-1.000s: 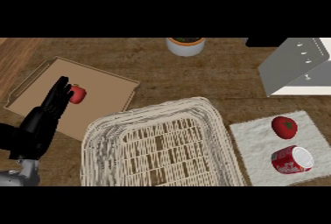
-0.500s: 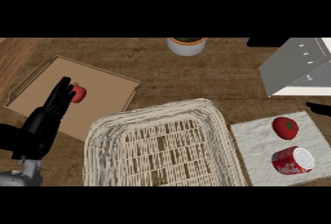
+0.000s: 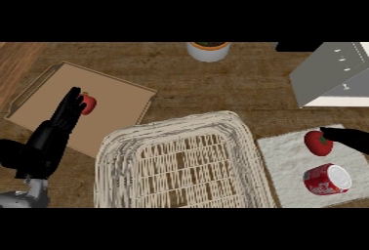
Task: Pick the can from the placemat and place it in the tiered shelf
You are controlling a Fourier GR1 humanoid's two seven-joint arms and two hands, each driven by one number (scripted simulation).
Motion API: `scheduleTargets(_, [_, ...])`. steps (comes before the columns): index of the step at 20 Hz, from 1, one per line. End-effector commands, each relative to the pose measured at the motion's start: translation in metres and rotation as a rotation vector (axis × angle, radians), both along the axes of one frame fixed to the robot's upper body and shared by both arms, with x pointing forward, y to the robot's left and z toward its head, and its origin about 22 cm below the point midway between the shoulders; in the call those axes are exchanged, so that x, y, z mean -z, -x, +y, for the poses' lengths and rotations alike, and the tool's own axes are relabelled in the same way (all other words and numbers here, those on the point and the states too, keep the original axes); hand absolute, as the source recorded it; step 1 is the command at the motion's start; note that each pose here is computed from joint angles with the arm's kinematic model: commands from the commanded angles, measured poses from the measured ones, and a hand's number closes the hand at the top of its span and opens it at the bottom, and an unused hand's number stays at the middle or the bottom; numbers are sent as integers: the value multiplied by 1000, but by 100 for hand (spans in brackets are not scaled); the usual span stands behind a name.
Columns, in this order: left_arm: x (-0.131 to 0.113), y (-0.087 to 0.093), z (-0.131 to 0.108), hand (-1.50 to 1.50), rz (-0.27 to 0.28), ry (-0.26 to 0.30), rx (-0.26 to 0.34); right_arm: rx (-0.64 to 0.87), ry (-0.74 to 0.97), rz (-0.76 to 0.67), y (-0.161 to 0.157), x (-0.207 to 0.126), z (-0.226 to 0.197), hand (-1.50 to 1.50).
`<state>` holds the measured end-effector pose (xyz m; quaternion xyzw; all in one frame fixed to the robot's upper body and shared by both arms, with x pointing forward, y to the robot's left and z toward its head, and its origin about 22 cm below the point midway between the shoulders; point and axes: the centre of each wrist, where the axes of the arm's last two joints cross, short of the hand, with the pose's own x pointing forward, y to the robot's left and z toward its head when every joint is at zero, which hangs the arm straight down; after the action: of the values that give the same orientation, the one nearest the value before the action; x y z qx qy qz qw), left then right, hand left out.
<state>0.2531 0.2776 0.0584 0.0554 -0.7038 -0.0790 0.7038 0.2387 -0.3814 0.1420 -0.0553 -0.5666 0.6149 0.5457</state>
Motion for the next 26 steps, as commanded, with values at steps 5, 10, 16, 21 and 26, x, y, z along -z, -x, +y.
scheduleTargets(5, [-5,-9,11,0,-16,-7,-18,-7,177,47,3,16,28,-150])
scheduleTargets(10, [3,5,-2,0,-5,4,0,0,228,22,1,27,30,-150])
scheduleTargets(16, [5,6,8,0,6,-23,-3,43,348,-19,6,21,7,-150])
scheduleTargets(21, [12,3,1,0,2,16,8,52,399,33,-4,40,19,-150])
scheduleTargets(26, [8,0,-6,0,-4,12,10,49,390,52,-12,36,7,-150])
